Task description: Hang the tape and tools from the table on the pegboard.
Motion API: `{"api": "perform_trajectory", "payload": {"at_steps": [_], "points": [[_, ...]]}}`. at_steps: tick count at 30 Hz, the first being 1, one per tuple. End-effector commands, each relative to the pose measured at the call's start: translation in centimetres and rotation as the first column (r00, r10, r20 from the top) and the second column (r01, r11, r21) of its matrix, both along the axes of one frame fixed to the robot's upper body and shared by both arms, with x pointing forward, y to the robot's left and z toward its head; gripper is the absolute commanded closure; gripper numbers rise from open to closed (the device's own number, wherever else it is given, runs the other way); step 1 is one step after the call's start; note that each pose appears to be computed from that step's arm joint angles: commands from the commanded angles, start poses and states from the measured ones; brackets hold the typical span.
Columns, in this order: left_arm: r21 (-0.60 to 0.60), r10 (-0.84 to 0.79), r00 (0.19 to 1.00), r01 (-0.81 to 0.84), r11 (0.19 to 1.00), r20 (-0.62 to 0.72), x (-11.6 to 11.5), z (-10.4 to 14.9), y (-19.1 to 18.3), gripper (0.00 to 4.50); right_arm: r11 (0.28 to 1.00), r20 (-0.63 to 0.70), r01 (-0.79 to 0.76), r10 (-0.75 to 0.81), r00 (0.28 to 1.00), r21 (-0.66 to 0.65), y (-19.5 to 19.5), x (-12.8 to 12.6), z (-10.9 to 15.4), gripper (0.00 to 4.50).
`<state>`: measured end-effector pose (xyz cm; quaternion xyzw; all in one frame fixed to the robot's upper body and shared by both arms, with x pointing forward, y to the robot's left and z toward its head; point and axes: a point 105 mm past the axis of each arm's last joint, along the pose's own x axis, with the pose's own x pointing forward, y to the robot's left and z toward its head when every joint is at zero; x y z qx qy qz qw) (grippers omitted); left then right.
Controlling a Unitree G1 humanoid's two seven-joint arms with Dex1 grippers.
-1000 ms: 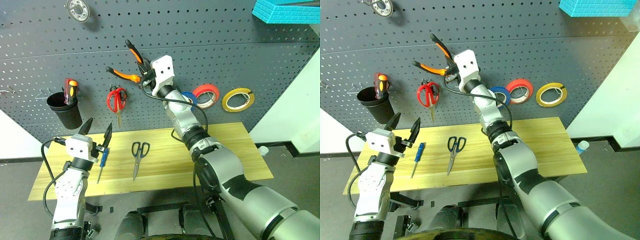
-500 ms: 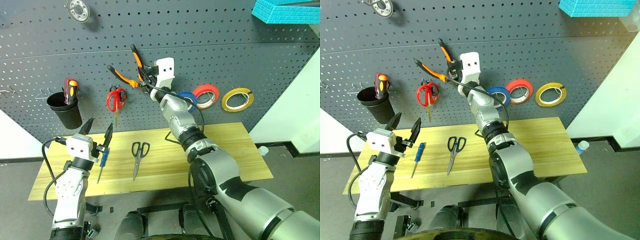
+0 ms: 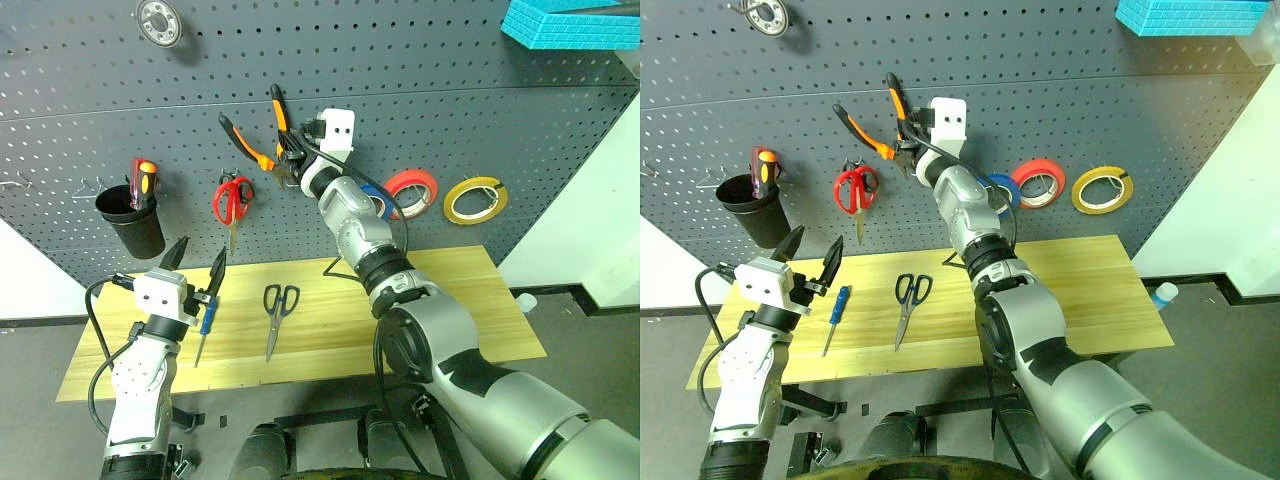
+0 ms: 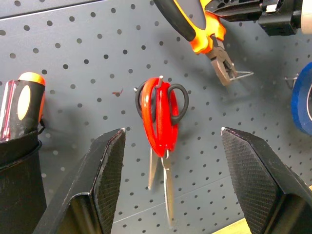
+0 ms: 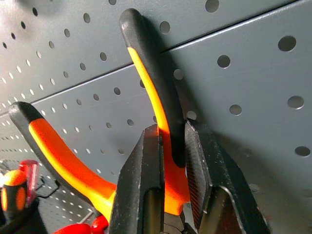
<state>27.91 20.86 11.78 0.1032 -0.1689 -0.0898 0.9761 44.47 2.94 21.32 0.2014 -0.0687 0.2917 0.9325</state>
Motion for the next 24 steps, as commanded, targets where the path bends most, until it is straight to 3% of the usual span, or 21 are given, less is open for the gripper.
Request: {"api": "perform_trajectory", "payload": {"at_steps": [1, 7, 15, 24], "points": [[0.015, -0.013, 0.999, 0.012, 1.000, 0.051, 0.1, 1.2, -0.2, 1.22, 0.997, 0.099, -0.008, -0.001, 0.995, 0.083, -0.3, -0.1, 4.6, 4.22], [0.015, -0.015, 0.998, 0.014, 1.000, 0.053, 0.3, 1.2, -0.2, 1.22, 0.994, 0.125, 0.035, -0.049, 0.991, 0.108, -1.3, 0.1, 5.5, 4.22], [0.015, -0.015, 0.998, 0.014, 1.000, 0.055, 0.3, 1.2, -0.2, 1.22, 0.993, 0.281, 0.043, -0.073, 0.957, 0.113, -2.2, -0.7, 7.2, 4.22], [0.013, -0.017, 0.998, 0.016, 1.000, 0.055, 0.3, 1.1, -0.3, 1.22, 0.997, 0.326, 0.052, -0.066, 0.943, 0.051, -1.8, -1.3, 5.3, 4.22]]}}
